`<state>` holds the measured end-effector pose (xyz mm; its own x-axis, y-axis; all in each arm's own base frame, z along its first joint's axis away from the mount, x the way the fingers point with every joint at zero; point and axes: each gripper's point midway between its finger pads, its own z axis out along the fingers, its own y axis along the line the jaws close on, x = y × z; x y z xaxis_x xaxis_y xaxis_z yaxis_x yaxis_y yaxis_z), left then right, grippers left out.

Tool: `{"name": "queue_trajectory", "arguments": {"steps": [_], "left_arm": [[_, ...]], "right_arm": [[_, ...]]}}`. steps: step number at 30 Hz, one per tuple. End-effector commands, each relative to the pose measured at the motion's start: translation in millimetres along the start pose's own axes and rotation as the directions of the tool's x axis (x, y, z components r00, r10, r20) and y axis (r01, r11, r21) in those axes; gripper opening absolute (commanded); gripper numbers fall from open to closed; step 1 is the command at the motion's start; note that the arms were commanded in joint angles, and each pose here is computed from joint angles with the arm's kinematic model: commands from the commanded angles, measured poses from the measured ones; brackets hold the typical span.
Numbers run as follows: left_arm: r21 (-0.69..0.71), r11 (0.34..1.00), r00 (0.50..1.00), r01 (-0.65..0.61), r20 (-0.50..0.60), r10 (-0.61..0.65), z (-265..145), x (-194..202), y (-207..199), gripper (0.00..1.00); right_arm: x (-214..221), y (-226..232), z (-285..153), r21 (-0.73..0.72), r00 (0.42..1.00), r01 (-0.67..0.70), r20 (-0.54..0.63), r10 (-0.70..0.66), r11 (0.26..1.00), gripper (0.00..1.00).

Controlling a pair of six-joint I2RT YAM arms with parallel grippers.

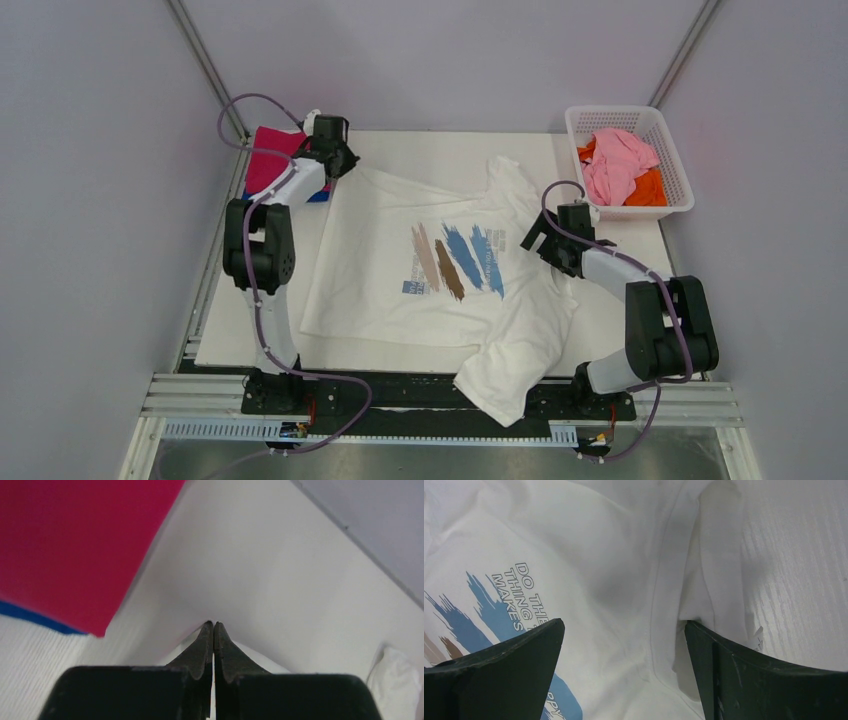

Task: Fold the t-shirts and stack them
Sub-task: Flatten out the tshirt

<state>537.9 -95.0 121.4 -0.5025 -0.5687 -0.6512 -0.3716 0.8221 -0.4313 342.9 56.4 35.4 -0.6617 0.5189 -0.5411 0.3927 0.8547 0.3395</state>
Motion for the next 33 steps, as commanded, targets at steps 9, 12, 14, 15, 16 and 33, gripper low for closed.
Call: {"name": "queue_trajectory", "arguments": {"steps": [9,12,14,15,16,33], "left_arm": [[-0.191,0.977,0.99,0.099,0.117,-0.077,55,-68,15,0.99],[-0.074,0.996,0.996,0.051,0.081,-0.045,36,-73,-10,1.0],[-0.018,1.0,0.998,0.019,0.061,-0.018,19,-71,-23,1.0],[-0.003,1.0,0.998,0.007,0.054,-0.006,7,-69,-25,1.0],[0.015,1.0,0.999,-0.021,0.04,0.021,1,-63,-30,1.0],[0.083,0.98,0.936,-0.18,-0.293,0.196,-85,131,34,1.0]], "right_arm": [[-9,5,-7,-0.038,0.999,0.03,0.045,-0.029,0.999,1.0],[-14,12,-12,-0.067,0.998,0.039,0.059,-0.035,0.997,1.0],[-17,16,-17,-0.085,0.997,0.043,0.066,-0.037,0.995,1.0],[-18,17,-19,-0.087,0.997,0.043,0.071,-0.037,0.995,1.0],[-20,17,-22,-0.089,0.996,0.042,0.077,-0.036,0.995,1.0],[2,28,-18,-0.071,0.997,0.071,-0.011,-0.072,0.995,1.0]]}}
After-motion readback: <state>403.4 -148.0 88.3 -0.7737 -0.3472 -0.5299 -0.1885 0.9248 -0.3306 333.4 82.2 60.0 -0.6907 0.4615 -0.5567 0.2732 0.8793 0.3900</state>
